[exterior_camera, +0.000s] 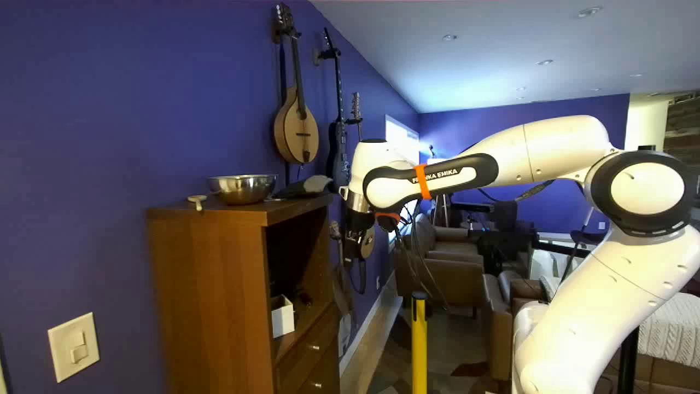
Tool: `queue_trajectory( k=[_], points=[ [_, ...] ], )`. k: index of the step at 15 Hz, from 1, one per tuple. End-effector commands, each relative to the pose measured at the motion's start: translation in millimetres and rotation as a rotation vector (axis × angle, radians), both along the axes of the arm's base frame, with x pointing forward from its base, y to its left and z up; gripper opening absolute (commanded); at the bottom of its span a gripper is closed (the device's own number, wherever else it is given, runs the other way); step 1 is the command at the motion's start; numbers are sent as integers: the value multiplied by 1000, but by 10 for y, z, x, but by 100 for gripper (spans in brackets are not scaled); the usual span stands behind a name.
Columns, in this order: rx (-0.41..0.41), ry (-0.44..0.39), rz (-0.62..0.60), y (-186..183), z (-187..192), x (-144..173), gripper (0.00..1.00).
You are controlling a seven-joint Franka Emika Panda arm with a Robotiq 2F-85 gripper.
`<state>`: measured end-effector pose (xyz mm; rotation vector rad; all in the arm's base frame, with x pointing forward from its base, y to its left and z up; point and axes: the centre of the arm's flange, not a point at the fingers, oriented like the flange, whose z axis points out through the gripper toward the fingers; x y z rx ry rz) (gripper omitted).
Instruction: Open the top drawer
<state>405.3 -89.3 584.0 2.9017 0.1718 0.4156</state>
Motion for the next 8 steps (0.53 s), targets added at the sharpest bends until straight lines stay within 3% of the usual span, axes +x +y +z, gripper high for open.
queue_trajectory(
  k=[1, 8],
  points=[
    [0, 0, 0, 0, 0, 0, 100],
    [9, 18, -15, 22, -83, 29, 100]
  ],
)
